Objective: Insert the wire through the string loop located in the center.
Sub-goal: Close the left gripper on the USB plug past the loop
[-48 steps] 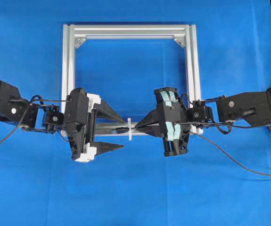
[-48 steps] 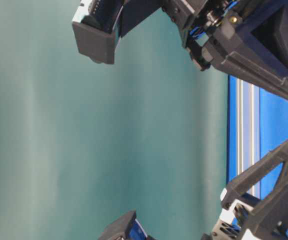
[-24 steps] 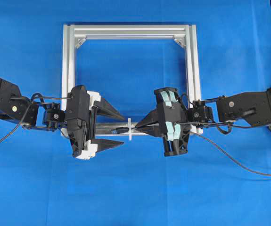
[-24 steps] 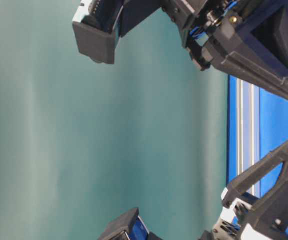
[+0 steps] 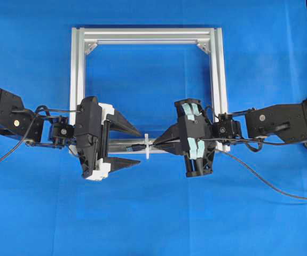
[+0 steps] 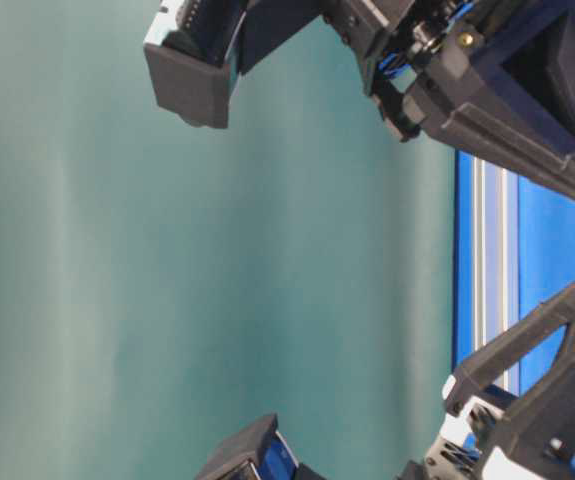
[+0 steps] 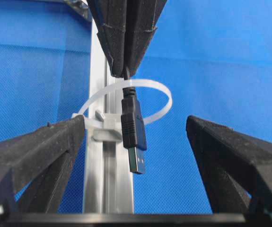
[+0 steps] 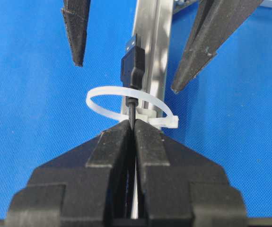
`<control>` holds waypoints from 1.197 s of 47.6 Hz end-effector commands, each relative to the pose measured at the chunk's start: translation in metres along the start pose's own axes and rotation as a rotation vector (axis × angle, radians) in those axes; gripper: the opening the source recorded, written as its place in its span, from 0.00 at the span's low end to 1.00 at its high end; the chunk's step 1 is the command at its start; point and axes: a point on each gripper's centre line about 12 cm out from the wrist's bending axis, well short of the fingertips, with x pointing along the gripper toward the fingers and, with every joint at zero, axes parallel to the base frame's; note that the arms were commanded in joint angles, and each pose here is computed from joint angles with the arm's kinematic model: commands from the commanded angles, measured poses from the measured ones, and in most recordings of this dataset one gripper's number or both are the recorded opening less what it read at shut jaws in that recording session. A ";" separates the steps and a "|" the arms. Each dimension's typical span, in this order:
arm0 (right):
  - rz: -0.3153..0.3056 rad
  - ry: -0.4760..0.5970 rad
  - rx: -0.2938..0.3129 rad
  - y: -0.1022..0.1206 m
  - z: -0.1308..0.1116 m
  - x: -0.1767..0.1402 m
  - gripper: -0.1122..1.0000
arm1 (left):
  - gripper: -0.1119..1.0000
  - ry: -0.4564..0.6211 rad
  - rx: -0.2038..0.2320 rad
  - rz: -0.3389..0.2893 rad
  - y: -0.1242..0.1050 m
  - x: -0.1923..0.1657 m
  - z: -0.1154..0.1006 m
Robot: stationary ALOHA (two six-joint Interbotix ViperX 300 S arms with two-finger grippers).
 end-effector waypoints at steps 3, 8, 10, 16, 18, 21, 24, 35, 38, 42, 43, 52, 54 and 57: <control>0.004 -0.034 -0.001 0.001 0.010 -0.001 0.08 | 0.92 -0.027 -0.007 -0.004 -0.002 0.001 0.012; 0.004 -0.035 -0.001 0.001 0.010 -0.001 0.08 | 0.85 0.000 -0.028 -0.002 -0.002 0.003 0.011; 0.004 -0.037 -0.001 0.001 0.011 -0.001 0.08 | 0.77 0.008 -0.037 -0.001 -0.002 0.004 0.011; 0.004 -0.037 -0.006 0.001 0.011 -0.001 0.08 | 0.42 0.009 -0.040 0.001 -0.001 0.004 0.012; 0.003 -0.035 -0.006 0.001 0.010 -0.001 0.08 | 0.31 0.008 -0.043 0.001 -0.001 0.004 0.012; 0.006 -0.035 -0.012 0.001 0.010 -0.002 0.08 | 0.18 0.006 -0.048 0.001 -0.001 0.004 0.013; 0.006 -0.033 -0.015 0.001 0.010 -0.001 0.08 | 0.17 0.006 -0.045 0.000 -0.001 0.004 0.013; 0.006 -0.030 -0.015 0.001 0.010 -0.001 0.08 | 0.17 0.011 -0.045 0.001 -0.001 0.004 0.012; 0.006 -0.032 -0.015 0.001 0.010 -0.001 0.08 | 0.17 0.011 -0.046 0.001 -0.001 0.004 0.012; 0.006 -0.024 -0.010 0.001 0.009 -0.002 0.08 | 0.17 0.009 -0.045 0.001 -0.001 0.004 0.013; 0.005 -0.020 -0.010 0.001 0.008 -0.002 0.08 | 0.17 0.011 -0.045 0.001 -0.001 0.004 0.012; 0.004 -0.020 -0.006 0.001 0.008 -0.002 0.32 | 0.17 0.009 -0.045 0.001 -0.001 0.004 0.013; 0.006 -0.020 -0.006 0.002 0.008 -0.002 0.43 | 0.17 0.009 -0.045 0.001 -0.001 0.003 0.013; 0.010 -0.016 -0.012 0.003 0.008 -0.002 0.62 | 0.17 0.009 -0.045 0.000 -0.001 0.003 0.013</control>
